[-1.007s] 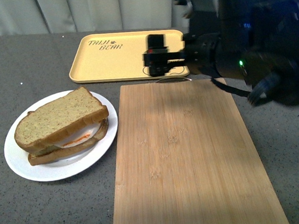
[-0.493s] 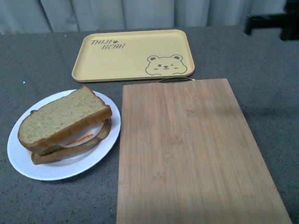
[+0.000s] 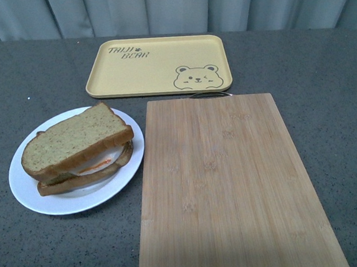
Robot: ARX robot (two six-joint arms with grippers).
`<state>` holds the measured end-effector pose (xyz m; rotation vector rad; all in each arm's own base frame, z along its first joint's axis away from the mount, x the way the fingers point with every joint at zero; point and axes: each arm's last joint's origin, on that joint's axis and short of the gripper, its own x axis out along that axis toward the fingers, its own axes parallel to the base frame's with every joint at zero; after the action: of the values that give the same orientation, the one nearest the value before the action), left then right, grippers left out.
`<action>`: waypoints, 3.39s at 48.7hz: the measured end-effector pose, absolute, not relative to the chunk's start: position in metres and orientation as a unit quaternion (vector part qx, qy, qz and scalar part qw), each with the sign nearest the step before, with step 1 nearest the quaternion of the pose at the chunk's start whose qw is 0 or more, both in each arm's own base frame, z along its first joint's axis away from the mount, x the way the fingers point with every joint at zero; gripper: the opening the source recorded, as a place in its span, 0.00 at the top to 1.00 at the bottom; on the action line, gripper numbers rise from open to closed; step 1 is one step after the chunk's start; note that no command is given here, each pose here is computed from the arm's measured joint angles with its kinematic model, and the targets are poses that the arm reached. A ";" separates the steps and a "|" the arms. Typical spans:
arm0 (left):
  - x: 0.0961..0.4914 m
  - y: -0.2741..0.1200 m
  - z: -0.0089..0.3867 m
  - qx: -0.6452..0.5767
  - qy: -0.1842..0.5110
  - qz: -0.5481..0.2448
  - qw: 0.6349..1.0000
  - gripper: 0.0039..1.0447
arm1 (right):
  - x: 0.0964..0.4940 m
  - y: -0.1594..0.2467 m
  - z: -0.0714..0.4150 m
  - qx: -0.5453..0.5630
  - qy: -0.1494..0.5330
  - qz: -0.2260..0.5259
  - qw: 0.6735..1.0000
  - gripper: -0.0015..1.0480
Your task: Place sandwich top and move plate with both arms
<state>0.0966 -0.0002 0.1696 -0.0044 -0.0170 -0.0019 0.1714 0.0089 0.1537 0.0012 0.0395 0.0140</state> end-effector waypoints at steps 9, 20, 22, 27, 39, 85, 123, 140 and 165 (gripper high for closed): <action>0.097 0.000 0.170 -0.002 -0.008 -0.001 1.000 0.06 | 0.154 0.000 0.162 0.002 0.007 0.000 1.000 0.99; 0.097 0.000 0.170 -0.002 -0.008 -0.001 1.000 0.06 | 0.141 0.000 0.163 0.002 0.006 0.001 1.000 0.99; 0.097 0.000 0.170 -0.002 -0.008 -0.001 1.000 0.06 | 0.139 0.000 0.163 0.002 0.005 0.001 1.000 0.99; 0.097 0.000 0.170 -0.002 -0.008 -0.001 1.000 0.06 | 0.134 0.000 0.165 0.002 0.003 0.001 1.000 0.99; 0.097 0.000 0.170 -0.002 -0.008 -0.001 1.000 0.06 | 0.123 0.000 0.168 0.001 -0.002 0.001 1.000 0.99; 0.097 0.000 0.170 -0.002 -0.008 -0.001 1.000 0.06 | 0.098 0.000 0.165 0.001 -0.002 0.002 1.000 0.99; 0.114 -0.002 0.160 -0.121 0.177 0.000 0.977 0.06 | 0.098 0.000 0.165 0.001 -0.001 0.002 1.000 0.09; 0.199 -0.010 0.122 -0.316 0.333 0.001 0.888 0.06 | 0.098 0.000 0.165 0.001 -0.001 0.002 1.000 0.09; 0.249 0.026 0.067 -0.490 0.400 0.111 0.767 0.06 | 0.098 0.000 0.165 0.001 -0.001 0.002 1.000 0.09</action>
<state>0.2489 0.0258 0.0670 -1.0637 0.8688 0.2409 0.0977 0.0002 0.1650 0.0017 -0.0021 0.0038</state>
